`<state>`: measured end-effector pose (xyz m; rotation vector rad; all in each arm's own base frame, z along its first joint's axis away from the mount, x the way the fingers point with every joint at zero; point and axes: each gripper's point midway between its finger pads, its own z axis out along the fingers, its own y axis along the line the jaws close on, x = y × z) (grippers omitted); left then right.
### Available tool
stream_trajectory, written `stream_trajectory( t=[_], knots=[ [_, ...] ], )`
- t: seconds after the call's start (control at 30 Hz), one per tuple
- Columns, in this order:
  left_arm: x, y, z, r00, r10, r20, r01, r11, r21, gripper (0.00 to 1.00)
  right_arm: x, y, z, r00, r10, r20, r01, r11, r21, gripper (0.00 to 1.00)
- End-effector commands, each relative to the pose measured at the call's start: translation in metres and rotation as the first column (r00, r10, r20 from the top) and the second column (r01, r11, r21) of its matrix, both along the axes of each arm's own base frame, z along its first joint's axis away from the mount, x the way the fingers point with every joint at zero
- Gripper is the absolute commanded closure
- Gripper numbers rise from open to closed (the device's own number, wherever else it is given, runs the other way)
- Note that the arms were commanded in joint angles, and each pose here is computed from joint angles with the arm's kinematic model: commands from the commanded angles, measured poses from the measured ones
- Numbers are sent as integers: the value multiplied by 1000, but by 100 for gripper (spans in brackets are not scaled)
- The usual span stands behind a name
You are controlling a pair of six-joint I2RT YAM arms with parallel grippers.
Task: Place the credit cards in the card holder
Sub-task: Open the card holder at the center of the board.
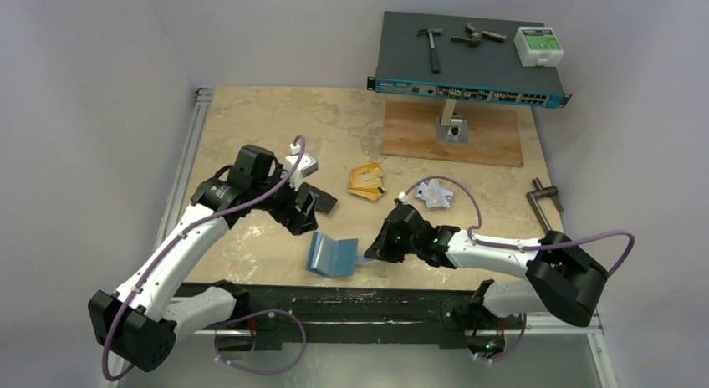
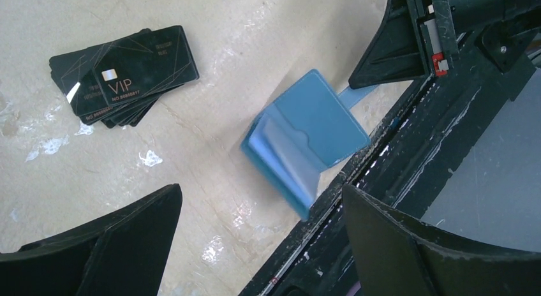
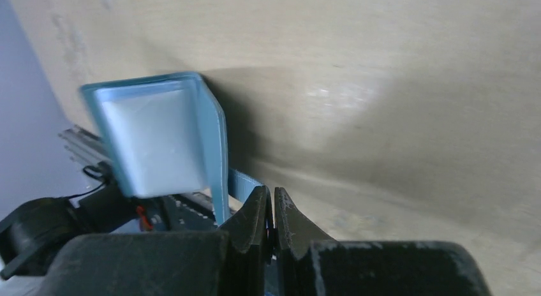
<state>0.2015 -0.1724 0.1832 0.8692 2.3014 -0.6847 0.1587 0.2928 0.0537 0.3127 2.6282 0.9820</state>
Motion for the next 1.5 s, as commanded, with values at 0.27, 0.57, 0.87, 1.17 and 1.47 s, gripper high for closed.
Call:
stream_trajectory(
  t=[0.27,0.57,0.87,1.17,1.47],
  knots=[
    [-7,-23,-46,990,-140,8,139,989,57,7,5,-52,-10,993,-85,88,99,980,-171,100],
    [-22,-75,-30,971,-239,13,240,971,-13,2,10,-29,37,987,-76,140,86,994,-66,100],
    [-13,-102,-33,959,-273,81,267,961,71,2,-3,4,60,985,20,171,-4,996,-93,100],
    [-12,-76,-88,907,-386,169,330,900,285,4,-13,-17,30,991,7,133,16,985,-171,100],
    [-12,-71,-109,893,-417,168,347,877,332,6,-19,-30,22,992,-4,127,27,983,-181,100]
  ],
)
